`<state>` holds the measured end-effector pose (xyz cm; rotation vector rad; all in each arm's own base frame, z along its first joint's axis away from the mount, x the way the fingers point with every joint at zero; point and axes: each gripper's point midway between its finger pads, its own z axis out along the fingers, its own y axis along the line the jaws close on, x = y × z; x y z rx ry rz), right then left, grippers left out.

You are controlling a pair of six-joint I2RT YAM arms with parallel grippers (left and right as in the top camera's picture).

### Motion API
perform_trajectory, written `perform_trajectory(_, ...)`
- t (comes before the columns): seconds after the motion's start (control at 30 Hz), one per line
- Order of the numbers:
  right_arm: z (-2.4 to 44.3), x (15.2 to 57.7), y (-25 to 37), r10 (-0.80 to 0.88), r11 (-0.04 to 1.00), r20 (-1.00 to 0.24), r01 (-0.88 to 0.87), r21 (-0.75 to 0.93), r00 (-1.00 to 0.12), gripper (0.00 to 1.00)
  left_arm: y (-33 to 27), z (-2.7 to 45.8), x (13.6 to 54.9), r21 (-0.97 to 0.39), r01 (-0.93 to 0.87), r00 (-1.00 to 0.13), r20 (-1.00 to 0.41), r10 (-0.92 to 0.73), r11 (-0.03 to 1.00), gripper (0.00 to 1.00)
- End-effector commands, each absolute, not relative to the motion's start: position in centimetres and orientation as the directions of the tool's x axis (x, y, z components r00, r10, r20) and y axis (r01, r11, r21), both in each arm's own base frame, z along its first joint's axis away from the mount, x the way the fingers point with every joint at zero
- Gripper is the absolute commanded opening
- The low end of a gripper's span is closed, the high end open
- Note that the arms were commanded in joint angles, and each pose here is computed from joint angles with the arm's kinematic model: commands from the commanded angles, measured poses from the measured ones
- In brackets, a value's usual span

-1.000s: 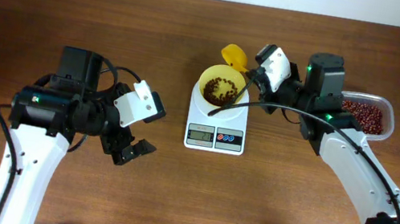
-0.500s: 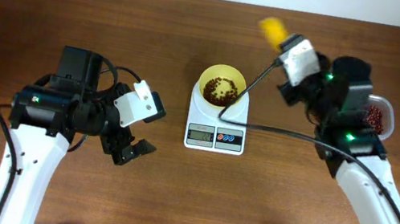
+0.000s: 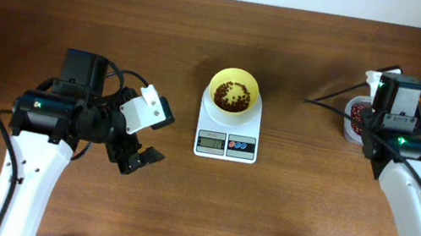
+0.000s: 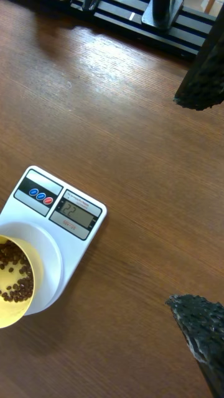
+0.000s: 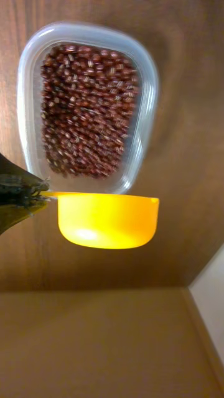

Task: Scoop item into bowl and weigh 50g on scale

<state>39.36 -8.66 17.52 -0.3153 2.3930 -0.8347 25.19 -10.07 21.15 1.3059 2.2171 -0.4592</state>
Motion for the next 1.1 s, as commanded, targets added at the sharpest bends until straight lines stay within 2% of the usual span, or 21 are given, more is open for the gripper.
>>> perform_trajectory(0.0, 13.7, 39.4, -9.0, -0.360, 0.817, -0.397, -0.079, -0.572, -0.844, 0.04, -10.1, 21.5, 25.0, -0.017, 0.883, -0.383, -0.605, 0.698, 0.470, 0.99)
perform_trajectory(0.33, 8.0, 39.2, -9.3, -0.351, 0.821, -0.268, -0.157, -0.549, -0.897, 0.04, -10.1, 21.5, 25.0, -0.017, 0.883, -0.383, -0.605, 0.698, 0.470, 0.99)
perform_trajectory(0.47, 7.2, 38.8, -9.9, -0.337, 0.825, -0.244, -0.160, -0.542, -0.909, 0.04, -10.1, 21.5, 25.0, -0.017, 0.883, -0.383, -0.605, 0.698, 0.470, 0.99)
perform_trajectory(0.6, 6.4, 39.4, -7.3, -0.362, 0.881, -0.304, -0.217, -0.420, -0.881, 0.04, -10.1, 21.5, 25.0, -0.017, 0.883, -0.383, -0.605, 0.698, 0.470, 0.99)
perform_trajectory(0.73, 6.1, 39.6, -6.2, -0.258, 0.938, -0.372, -0.138, -0.319, -0.891, 0.04, -10.1, 21.5, 25.0, -0.017, 0.883, -0.383, -0.605, 0.698, 0.470, 0.99)
perform_trajectory(0.83, 6.0, 39.8, -5.1, -0.238, 0.957, -0.400, -0.143, -0.253, -0.885, 0.04, -10.1, 21.5, 25.0, -0.017, 0.883, -0.383, -0.605, 0.698, 0.470, 0.99)
perform_trajectory(1.0, 6.2, 39.9, -5.5, -0.062, 0.993, -0.453, -0.009, -0.119, -0.889, 0.04, -10.1, 21.5, 25.0, -0.017, 0.883, -0.383, -0.605, 0.698, 0.470, 0.99)
perform_trajectory(1.07, 6.7, 40.0, -5.4, 0.004, 1.000, -0.480, 0.011, -0.012, -0.877, 0.04, -10.1, 21.5, 25.0, -0.017, 0.883, -0.383, -0.605, 0.698, 0.470, 0.99)
